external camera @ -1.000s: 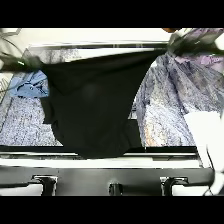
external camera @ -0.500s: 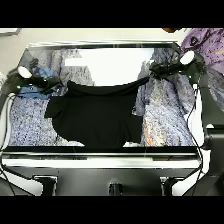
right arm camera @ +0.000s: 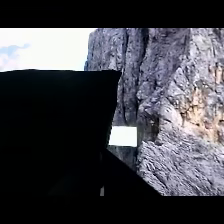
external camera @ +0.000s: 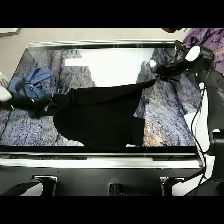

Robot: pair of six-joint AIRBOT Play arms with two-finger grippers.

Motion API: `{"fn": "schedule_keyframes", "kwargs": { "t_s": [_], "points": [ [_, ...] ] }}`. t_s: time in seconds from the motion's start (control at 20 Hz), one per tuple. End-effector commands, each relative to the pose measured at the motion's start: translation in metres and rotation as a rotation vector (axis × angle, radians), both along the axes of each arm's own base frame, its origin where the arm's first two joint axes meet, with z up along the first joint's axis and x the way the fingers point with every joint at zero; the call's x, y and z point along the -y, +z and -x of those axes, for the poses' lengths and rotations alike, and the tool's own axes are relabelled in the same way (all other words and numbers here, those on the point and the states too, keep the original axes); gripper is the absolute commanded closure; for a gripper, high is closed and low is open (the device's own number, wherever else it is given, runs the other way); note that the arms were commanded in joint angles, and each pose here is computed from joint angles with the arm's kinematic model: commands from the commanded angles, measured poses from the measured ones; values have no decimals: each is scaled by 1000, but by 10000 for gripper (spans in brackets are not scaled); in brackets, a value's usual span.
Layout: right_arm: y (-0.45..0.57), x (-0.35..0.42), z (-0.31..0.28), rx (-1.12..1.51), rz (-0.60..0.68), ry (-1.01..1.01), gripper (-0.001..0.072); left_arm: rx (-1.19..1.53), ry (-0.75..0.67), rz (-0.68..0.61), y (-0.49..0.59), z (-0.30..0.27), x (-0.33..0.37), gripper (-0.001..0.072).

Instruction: Fold the clothes and pants, and hang the long-sleeved shirts on hangers.

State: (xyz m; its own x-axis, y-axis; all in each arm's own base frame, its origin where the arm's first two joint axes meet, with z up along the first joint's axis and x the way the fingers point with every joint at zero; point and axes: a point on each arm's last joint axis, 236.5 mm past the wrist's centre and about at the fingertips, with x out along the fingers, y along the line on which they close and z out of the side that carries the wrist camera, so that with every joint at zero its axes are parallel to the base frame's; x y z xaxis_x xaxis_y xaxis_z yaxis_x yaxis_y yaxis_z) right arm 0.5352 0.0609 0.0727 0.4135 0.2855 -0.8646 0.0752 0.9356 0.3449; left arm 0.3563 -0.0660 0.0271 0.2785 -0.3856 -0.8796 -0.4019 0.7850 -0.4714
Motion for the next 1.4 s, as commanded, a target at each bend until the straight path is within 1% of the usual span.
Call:
{"fn": "schedule_keyframes", "kwargs": {
  "t_s": [0.0, 0.1, 0.2, 0.4, 0.5, 0.7, 1.0, 1.05, 1.15, 1.25, 1.35],
  "points": [
    [-1, 5, 17, -57, 33, 17, 682, -76, 77, 160, -36, 78, 67, 10],
    [-3, 5, 22, -79, 35, 23, 682, -121, 55, 197, -58, 110, 99, 10],
    [-4, 5, 26, -95, 38, 28, 682, -149, 28, 209, -74, 130, 125, 10],
    [-6, 5, 34, -127, 39, 36, 682, -171, 37, 221, -93, 139, 165, 12],
    [-7, 5, 37, -143, 39, 37, 682, -207, 56, 248, -105, 143, 183, 32],
    [-8, 5, 41, -159, 38, 37, 682, -229, 73, 254, -120, 145, 200, 32],
    [-9, 5, 42, -166, 40, 36, 682, -245, 80, 233, -132, 145, 199, 38],
    [-9, 5, 42, -166, 40, 36, 682, -244, 86, 234, -133, 143, 199, 106],
    [-9, 5, 43, -171, 39, 33, 682, -237, 107, 240, -134, 138, 200, 324],
    [-9, 5, 45, -178, 39, 35, 682, -201, 103, 242, -133, 130, 201, 681],
    [-6, 7, 46, -173, 45, 32, 682, -142, 74, 246, -124, 115, 201, 689]
  ]
}}
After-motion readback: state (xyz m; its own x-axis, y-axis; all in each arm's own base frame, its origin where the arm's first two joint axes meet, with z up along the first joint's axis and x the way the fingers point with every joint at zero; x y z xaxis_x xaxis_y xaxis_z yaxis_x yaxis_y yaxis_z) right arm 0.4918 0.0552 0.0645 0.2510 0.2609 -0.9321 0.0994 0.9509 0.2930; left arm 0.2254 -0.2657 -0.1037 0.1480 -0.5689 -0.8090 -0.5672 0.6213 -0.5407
